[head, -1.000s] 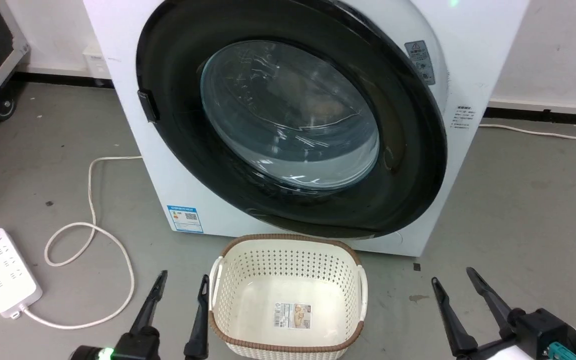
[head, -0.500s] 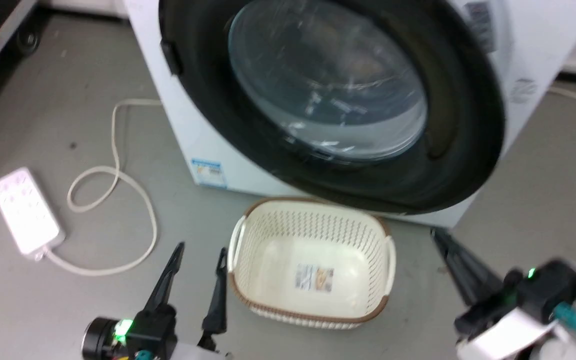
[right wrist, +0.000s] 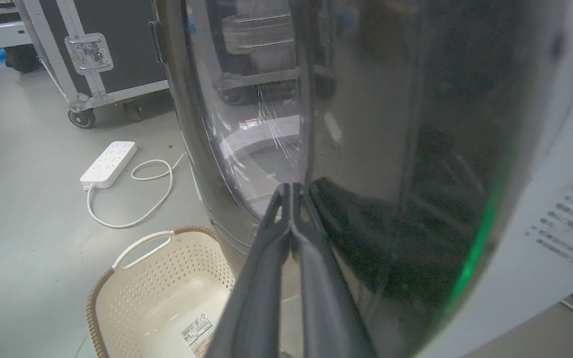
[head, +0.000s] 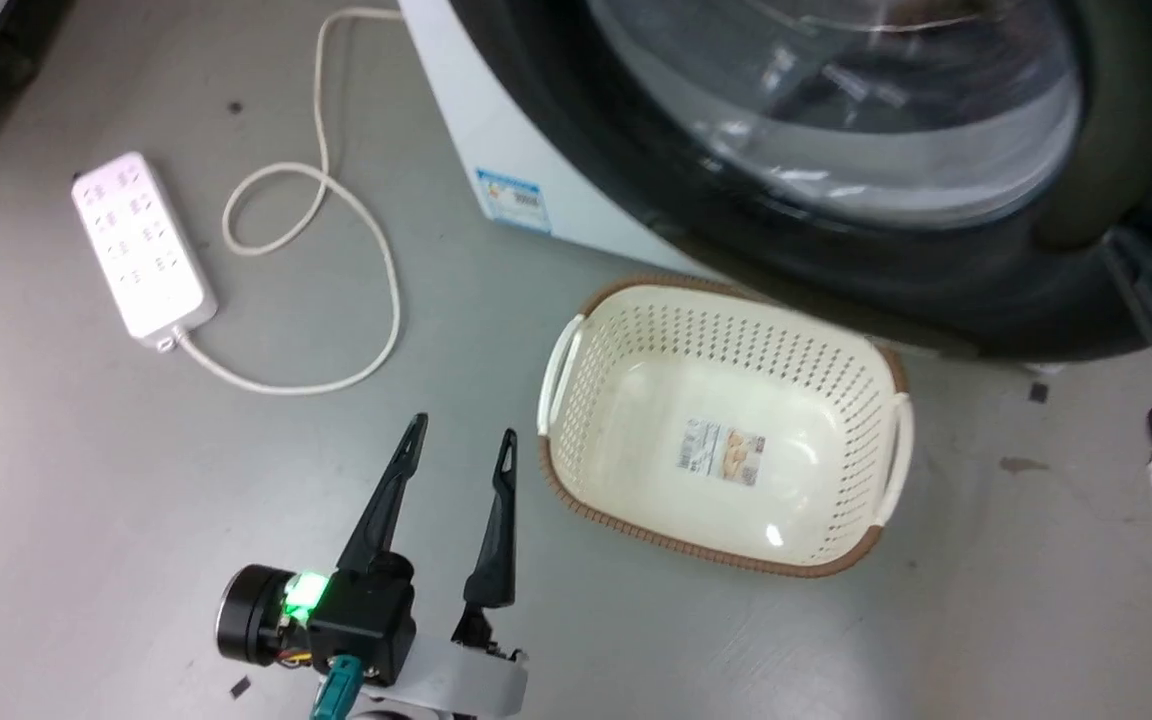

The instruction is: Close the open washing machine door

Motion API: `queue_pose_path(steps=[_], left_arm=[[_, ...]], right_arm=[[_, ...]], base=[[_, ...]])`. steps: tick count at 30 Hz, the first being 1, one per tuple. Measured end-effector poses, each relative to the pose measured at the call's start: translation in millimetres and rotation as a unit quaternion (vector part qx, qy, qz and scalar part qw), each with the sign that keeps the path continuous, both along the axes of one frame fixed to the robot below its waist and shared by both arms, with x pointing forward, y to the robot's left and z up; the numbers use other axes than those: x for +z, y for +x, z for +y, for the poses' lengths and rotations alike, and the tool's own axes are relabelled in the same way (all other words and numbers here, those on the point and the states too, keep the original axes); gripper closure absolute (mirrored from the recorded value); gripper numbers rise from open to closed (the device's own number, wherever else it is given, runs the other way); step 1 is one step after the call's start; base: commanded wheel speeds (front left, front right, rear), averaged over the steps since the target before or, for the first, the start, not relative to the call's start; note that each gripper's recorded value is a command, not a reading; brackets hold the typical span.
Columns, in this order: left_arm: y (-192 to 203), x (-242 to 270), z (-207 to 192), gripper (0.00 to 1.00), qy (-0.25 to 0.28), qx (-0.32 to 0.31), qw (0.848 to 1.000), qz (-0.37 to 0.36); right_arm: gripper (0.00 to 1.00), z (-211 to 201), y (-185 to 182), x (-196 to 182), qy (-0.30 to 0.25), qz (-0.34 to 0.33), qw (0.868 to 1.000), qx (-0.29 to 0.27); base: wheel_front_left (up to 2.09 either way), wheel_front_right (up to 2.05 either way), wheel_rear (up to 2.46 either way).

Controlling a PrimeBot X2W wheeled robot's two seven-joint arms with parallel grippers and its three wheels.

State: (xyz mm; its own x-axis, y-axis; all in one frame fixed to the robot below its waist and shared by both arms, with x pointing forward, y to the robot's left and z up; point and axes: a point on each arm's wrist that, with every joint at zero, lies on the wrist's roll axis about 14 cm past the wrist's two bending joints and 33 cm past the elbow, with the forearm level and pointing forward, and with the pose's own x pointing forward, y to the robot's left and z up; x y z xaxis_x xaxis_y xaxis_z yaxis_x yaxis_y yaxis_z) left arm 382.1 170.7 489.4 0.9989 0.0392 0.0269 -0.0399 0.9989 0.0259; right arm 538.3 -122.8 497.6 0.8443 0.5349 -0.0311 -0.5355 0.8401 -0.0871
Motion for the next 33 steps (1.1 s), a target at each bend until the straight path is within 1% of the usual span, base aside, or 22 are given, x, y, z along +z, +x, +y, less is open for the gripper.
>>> queue_pose_path(steps=[3,7,13,19,23,24,25,28,33], left_arm=[[3,-4,2,0.0,0.003,0.007,1.0,0.005],[7,-7,2,0.0,0.003,0.008,1.0,0.009],[14,-8,1,0.0,0.001,0.01,1.0,0.008],[15,-6,-2,0.0,0.001,0.009,1.0,0.005],[14,0,-3,0.0,0.0,0.009,1.0,-0.004],[13,3,-3,0.0,-0.001,0.007,1.0,-0.008],[13,6,-3,0.0,-0.001,0.008,1.0,-0.013],[11,16,-2,0.0,-0.001,0.005,1.0,-0.026],[1,25,-6,0.0,-0.007,-0.011,0.999,-0.038]], right_arm=[[1.0,-3,18,-4,-0.002,0.011,1.0,-0.004],[1.0,-17,44,-11,-0.001,0.032,0.999,-0.036],[1.0,-37,79,-5,-0.006,0.029,0.996,-0.082],[1.0,-37,84,-12,0.003,0.037,0.995,-0.094],[1.0,-39,77,-4,0.006,0.027,0.995,-0.099],[0.65,-39,75,2,0.009,0.019,0.995,-0.099],[0.0,-39,72,8,0.011,0.01,0.995,-0.098],[0.0,-36,56,17,0.019,-0.003,0.995,-0.093],[0.0,-34,12,20,0.025,-0.007,0.995,-0.091]], base=[[0.0,0.0,0.0],[0.0,0.0,0.0],[0.0,0.0,0.0],[0.0,0.0,0.0],[0.0,0.0,0.0],[0.0,0.0,0.0],[0.0,0.0,0.0],[0.0,0.0,0.0],[0.0,0.0,0.0]])
